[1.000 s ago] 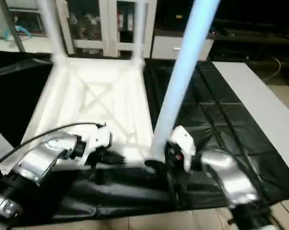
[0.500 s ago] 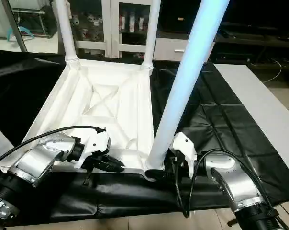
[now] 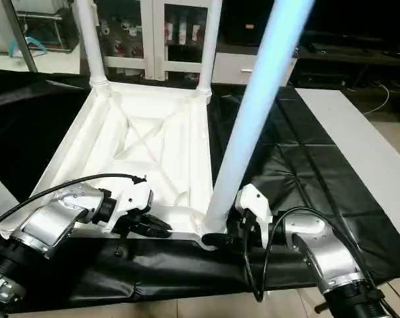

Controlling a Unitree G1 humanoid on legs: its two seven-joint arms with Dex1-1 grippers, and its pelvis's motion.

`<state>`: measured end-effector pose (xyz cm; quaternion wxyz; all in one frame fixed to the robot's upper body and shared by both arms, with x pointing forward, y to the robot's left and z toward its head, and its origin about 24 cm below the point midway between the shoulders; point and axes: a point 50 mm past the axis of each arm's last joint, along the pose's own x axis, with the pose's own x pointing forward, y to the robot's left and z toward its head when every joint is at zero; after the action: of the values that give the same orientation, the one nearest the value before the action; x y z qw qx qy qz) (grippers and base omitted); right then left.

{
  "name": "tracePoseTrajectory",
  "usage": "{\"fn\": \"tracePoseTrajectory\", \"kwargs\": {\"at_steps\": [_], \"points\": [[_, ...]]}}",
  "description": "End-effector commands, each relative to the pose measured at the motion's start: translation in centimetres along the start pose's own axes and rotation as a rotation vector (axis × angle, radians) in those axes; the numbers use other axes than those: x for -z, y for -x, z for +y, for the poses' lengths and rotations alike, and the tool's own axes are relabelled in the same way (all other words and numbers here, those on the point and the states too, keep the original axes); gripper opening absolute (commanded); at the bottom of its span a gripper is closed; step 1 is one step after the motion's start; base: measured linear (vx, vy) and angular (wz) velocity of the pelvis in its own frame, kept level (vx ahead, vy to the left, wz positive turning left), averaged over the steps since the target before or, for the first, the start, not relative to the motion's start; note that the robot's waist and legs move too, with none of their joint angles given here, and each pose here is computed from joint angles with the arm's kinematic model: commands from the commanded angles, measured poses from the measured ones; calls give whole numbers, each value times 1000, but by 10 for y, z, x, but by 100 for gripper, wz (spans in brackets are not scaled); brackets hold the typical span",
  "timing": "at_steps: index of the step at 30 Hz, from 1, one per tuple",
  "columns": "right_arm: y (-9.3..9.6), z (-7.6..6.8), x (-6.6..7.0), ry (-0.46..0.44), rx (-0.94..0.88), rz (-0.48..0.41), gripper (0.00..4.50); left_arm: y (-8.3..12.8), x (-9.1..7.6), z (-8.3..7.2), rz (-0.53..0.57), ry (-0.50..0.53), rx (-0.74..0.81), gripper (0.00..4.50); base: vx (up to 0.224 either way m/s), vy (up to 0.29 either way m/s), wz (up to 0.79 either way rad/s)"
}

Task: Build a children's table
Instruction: Rotate leg to tighten

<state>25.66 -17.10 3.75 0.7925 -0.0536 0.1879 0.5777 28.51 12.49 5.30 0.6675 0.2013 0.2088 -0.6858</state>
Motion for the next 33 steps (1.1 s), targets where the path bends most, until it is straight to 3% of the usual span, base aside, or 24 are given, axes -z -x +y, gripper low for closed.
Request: {"fn": "tracePoseTrajectory", "kwargs": {"at_steps": [1,4,7,12,15,19,24,27,31,32,33], "points": [[-2,-1,-4,-4,2,-30,273,-3,5,-2,44,11,18,0,0,0,0],[-5,-4,-7,-2,42,-69,272,-4,5,-1,39,15,7,0,0,0,0],[-22,-25,-12,-96,322,-162,272,-13,4,11,7,72,-139,0,0,0,0],[-49,-33,-18,-211,517,-258,272,-30,-2,26,-29,157,-318,0,-20,1,-4],[-63,-35,-17,-252,632,-255,272,-41,-6,35,-30,213,-423,0,0,0,0],[-88,-44,-20,-272,851,-187,271,-60,-16,50,-26,267,-625,0,0,0,0],[-101,-49,-30,-289,921,-183,268,-72,-20,53,5,234,-676,0,0,0,0],[-110,-44,-37,-231,835,-203,267,-70,-20,51,-5,236,-651,0,0,0,0],[-107,-43,-42,-161,783,-246,267,-65,-16,51,-2,211,-636,0,0,0,0],[-107,-43,-42,-161,783,-246,323,-65,-16,51,-2,211,-636,0,0,0,0],[-102,-43,-45,-170,762,-281,323,-61,-14,50,-1,205,-631,0,0,0,0]]}}
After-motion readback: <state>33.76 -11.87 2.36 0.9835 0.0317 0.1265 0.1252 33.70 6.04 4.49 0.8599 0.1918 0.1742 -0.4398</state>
